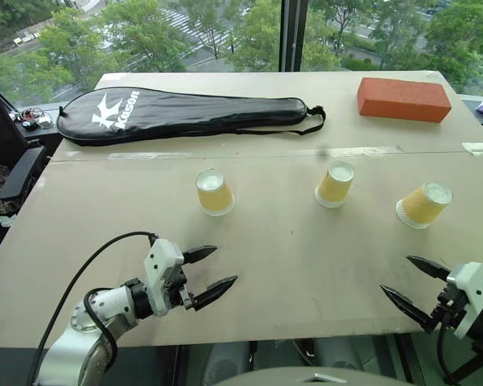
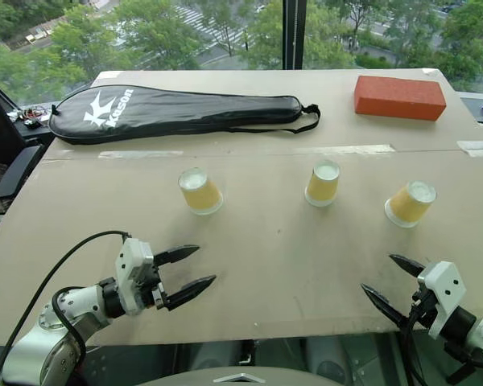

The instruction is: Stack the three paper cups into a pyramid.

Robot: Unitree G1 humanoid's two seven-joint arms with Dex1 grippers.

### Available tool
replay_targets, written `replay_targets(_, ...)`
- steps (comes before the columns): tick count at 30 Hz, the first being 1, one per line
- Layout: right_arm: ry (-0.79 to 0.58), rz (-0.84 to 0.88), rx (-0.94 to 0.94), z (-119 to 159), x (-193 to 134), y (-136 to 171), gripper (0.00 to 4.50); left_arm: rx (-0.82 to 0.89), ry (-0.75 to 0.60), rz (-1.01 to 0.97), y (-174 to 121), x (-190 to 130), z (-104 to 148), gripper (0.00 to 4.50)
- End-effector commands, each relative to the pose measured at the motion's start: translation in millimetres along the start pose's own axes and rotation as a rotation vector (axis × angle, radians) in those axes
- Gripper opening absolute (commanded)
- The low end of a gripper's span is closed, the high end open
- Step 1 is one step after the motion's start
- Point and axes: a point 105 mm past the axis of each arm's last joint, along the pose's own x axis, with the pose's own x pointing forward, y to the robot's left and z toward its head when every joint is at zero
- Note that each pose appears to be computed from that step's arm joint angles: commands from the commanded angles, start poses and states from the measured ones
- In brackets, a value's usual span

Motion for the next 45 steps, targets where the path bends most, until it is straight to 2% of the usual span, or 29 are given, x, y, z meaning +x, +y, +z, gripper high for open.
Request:
replay_targets(1, -0.074, -0.010, -0.033, 15.7, 10.0, 0.0, 4.47, 0.024, -0.042, 0.011, 3.1, 0.7, 8.4, 4.50)
replay_targets(3, -0.151, -0.016, -0.051, 34.3, 23.8, 1.4, 4.47, 0.021, -0.097, 0.055, 11.5, 1.6, 17.8, 4.50)
replay_targets(8, -0.236, 0.058, -0.071, 56.6, 35.4, 16.0, 4.47, -0.011, -0.150, 0.213, 38.0, 1.2, 26.3, 4.50)
replay_targets(12, -0.282, 0.189, -0.080, 73.0, 41.2, 36.1, 4.47, -0.040, -0.188, 0.397, 75.1, 1.4, 41.0, 4.50)
replay_targets(16, -0.300, 0.215, -0.092, 82.2, 46.1, 38.9, 4.47, -0.007, -0.178, 0.431, 88.6, 8.2, 52.8, 4.50)
replay_targets(26, -0.284, 0.215, -0.103, 82.4, 40.7, 41.9, 4.47, 0.046, -0.155, 0.399, 102.0, 29.4, 65.2, 4.50)
replay_targets(33, -0.274, 0.176, -0.097, 79.7, 37.9, 38.6, 4.47, 0.050, -0.141, 0.394, 108.6, 29.0, 55.3, 4.50)
replay_targets(38, -0.263, 0.178, -0.091, 73.7, 42.6, 37.5, 4.47, 0.062, -0.132, 0.372, 123.2, 42.2, 47.1, 4.50)
replay_targets(41, -0.263, 0.177, -0.091, 73.1, 42.8, 36.9, 4.50, 0.066, -0.139, 0.339, 124.7, 46.6, 45.2, 3.68)
replay_targets(44, -0.258, 0.175, -0.090, 71.3, 41.6, 37.1, 4.50, 0.095, -0.143, 0.272, 118.4, 50.8, 45.4, 2.46)
replay_targets(45, -0.256, 0.174, -0.089, 70.6, 41.1, 37.4, 4.50, 0.100, -0.149, 0.235, 113.6, 53.0, 46.4, 2.27)
